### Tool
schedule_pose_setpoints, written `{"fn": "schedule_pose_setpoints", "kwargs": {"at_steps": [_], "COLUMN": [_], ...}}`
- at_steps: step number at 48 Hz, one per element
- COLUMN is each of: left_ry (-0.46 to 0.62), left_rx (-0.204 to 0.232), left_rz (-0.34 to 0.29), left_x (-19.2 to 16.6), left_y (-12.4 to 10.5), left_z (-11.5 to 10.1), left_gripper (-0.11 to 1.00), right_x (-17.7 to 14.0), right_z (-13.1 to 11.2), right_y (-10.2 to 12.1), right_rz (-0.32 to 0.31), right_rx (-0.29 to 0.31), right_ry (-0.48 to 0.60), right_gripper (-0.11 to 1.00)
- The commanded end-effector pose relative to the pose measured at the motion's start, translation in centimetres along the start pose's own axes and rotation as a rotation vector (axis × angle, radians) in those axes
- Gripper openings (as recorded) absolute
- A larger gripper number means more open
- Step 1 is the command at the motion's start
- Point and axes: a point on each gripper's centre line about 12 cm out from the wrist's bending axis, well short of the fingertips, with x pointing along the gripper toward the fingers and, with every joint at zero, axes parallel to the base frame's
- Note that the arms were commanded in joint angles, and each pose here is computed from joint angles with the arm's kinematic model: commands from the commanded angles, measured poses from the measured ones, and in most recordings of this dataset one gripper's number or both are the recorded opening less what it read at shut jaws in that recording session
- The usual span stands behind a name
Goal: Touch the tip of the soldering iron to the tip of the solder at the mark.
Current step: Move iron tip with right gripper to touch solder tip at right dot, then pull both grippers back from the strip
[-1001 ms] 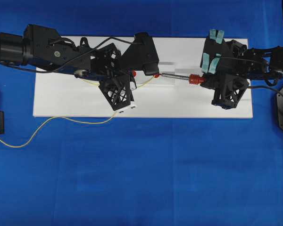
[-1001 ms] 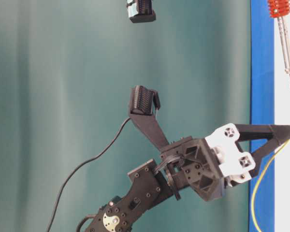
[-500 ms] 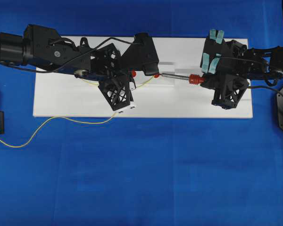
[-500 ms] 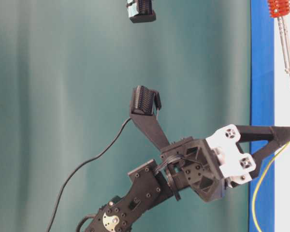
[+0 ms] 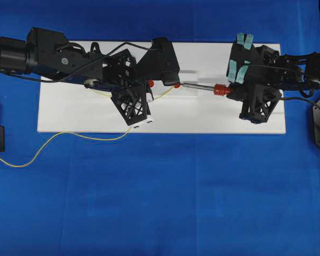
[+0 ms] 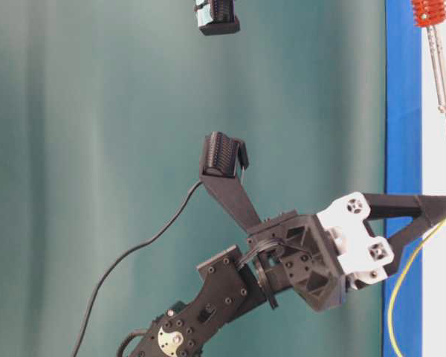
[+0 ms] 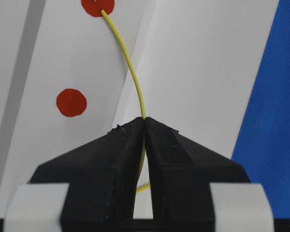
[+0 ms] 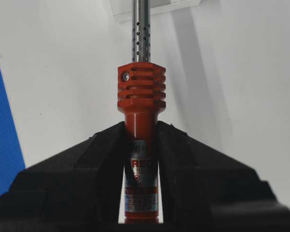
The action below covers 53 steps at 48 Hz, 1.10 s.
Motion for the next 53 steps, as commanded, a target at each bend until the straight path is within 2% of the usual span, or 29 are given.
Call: {"fn": "schedule_pose_setpoints", "kwargs": {"at_steps": [1, 9, 21, 33, 44, 53], "left_ry": [-0.042, -0.051, -0.116, -0.161, -0.142, -0.172], "left_rx": [0.001, 0.006, 0.003, 0.008, -0.034, -0.046], "left_rz": [-0.008, -0.009, -0.022, -0.041, -0.04, -0.048], "left_x": [-0.9, -1.2, -5.1, -9.4, -10.0, -10.5], "left_y": [-0.3, -0.3, -0.5, -0.7, -0.3, -0.1], "left_z": [1.3, 1.5, 1.9, -0.1, -2.6, -3.4], "left_gripper": [0.02, 0.02, 0.02, 0.02, 0.02, 0.02], "right_x": [-0.3, -0.4, -0.4, -0.4, -0.4, -0.8], "right_z": [1.0, 1.1, 1.1, 1.0, 1.1, 0.8], "right_y": [0.1, 0.2, 0.1, 0.2, 0.2, 0.1], "right_rz": [0.004, 0.005, 0.004, 0.005, 0.005, 0.006], "right_rx": [0.001, 0.0, -0.001, 0.0, 0.0, 0.0], "right_ry": [-0.03, -0.033, -0.033, -0.032, -0.033, -0.041], "right_gripper": [0.06, 0.06, 0.06, 0.06, 0.06, 0.06]}}
